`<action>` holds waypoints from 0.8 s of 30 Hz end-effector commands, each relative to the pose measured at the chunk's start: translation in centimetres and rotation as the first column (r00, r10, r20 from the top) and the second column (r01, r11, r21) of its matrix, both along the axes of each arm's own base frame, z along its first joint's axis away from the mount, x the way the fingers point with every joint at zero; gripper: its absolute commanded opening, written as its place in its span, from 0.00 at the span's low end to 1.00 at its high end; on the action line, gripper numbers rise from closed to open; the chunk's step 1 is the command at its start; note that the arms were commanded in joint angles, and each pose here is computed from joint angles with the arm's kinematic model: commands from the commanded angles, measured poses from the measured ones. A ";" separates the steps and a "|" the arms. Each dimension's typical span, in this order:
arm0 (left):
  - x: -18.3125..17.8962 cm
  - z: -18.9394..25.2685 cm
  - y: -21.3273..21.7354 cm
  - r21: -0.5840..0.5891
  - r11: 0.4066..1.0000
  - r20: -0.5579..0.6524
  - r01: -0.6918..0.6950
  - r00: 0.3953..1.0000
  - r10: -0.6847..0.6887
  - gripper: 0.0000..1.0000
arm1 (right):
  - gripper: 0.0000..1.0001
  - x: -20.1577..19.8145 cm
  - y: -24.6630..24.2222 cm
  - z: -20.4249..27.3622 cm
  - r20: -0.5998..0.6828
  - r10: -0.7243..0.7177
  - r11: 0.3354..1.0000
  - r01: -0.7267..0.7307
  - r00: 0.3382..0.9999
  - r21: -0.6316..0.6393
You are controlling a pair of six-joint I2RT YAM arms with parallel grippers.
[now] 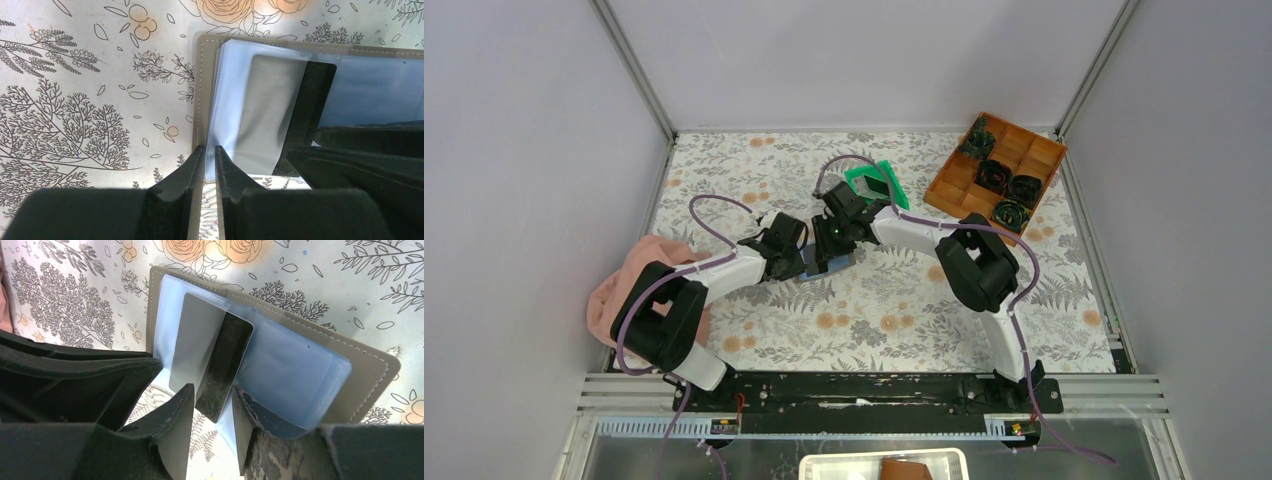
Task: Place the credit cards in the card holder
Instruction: Insert the credit card into the card holder.
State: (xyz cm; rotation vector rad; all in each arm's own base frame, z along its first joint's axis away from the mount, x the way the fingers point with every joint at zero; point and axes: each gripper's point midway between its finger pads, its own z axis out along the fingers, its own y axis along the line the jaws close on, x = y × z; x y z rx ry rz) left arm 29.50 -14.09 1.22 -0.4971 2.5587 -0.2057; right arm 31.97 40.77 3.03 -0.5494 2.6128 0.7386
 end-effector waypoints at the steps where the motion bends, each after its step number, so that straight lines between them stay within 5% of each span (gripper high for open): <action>1: -3.1 -3.8 2.7 0.105 0.994 -0.133 -0.007 0.991 0.021 0.18 | 0.41 1.7 0.0 3.9 0.095 -0.047 0.998 0.042 0.994 0.053; 16: -2.9 -3.9 2.9 0.115 0.993 -0.136 -0.001 0.991 0.017 0.18 | 0.11 2.7 -1.7 1.3 0.089 -0.073 0.995 0.078 0.993 -0.057; 24: -2.8 -3.9 3.0 0.118 0.993 -0.134 0.004 0.991 0.012 0.18 | 0.10 1.8 -1.1 0.0 0.034 -0.055 0.997 0.057 0.998 -0.047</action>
